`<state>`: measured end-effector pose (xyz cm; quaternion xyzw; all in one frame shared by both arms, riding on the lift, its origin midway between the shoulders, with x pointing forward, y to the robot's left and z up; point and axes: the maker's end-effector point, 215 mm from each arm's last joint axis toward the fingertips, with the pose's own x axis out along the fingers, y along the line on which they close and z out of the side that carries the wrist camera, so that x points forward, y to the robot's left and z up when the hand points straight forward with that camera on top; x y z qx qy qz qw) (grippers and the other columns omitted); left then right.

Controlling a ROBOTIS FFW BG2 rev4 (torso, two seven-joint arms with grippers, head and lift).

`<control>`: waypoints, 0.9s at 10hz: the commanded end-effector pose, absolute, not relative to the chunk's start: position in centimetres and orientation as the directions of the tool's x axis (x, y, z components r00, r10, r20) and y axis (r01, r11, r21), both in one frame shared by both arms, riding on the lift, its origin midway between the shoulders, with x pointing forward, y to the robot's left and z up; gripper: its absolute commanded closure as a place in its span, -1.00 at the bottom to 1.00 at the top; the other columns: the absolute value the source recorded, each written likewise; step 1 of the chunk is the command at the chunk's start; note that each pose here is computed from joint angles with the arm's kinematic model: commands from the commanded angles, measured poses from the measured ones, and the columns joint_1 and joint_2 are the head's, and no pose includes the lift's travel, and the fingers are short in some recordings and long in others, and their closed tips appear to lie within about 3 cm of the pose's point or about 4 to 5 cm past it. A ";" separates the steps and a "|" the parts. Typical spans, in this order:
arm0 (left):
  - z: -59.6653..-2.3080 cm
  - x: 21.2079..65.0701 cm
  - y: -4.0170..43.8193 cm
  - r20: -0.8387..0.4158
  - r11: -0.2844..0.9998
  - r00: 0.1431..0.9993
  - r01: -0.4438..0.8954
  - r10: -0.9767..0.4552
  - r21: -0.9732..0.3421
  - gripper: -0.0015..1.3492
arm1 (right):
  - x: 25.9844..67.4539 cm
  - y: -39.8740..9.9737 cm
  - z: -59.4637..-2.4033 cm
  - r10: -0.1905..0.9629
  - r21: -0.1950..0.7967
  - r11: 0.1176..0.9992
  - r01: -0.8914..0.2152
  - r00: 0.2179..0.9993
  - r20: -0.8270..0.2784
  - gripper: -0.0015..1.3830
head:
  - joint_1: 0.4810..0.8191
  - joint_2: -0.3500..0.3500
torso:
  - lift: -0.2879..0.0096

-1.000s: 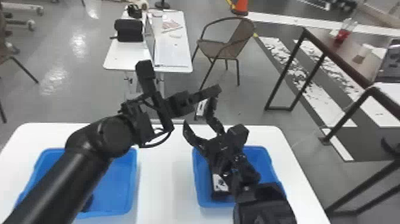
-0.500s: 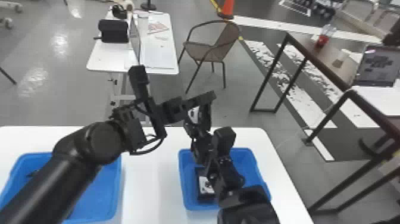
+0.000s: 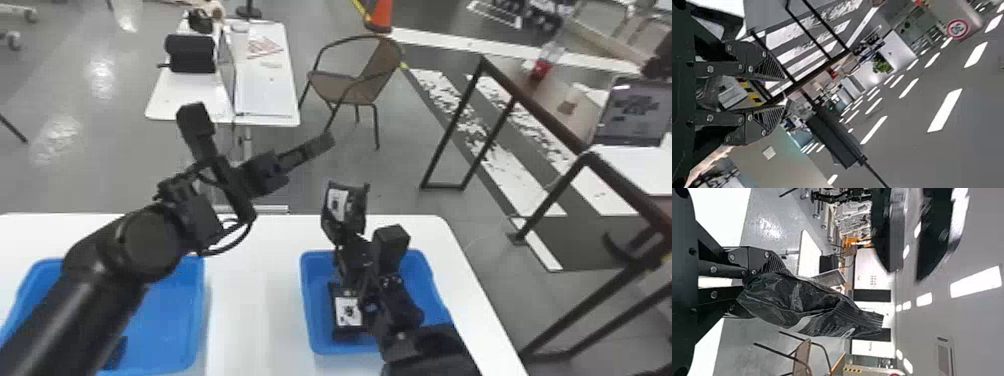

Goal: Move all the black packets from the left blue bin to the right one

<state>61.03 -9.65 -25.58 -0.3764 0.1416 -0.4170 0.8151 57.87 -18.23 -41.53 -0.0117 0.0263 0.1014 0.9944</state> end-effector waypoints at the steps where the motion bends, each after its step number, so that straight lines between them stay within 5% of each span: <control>1: -24.0 62.3 -5.5 0.130 0.402 0.680 0.564 -0.722 -0.721 -0.62 | 57.1 -20.7 -43.0 0.153 -0.020 0.988 -0.155 0.984 -0.088 0.86 | 0.07 -0.73 | 0.94; 3: -22.3 62.6 -0.9 0.200 0.472 0.756 0.568 -0.623 -0.675 -0.71 | 55.9 -24.5 -45.0 0.062 0.022 0.998 -0.060 0.989 -0.131 0.85 | 0.06 -0.67 | 0.94; 5: -22.3 61.3 7.0 0.243 0.678 0.836 0.543 -0.492 -0.496 -0.72 | 54.7 -27.4 -47.0 0.023 0.084 0.996 -0.005 0.977 -0.214 0.73 | 0.10 -0.65 | 0.94; 8: -29.9 55.3 18.1 0.146 0.873 0.944 0.329 -0.295 -0.361 -0.71 | 52.5 -27.9 -51.7 0.046 0.166 0.986 0.024 0.913 -0.406 0.72 | 0.27 -0.48 | 0.94; 9: -32.9 53.2 20.0 0.094 0.888 0.965 0.264 -0.247 -0.376 -0.71 | 52.1 -28.0 -52.6 0.043 0.159 0.987 0.035 0.887 -0.460 0.35 | 0.27 -0.37 | 0.94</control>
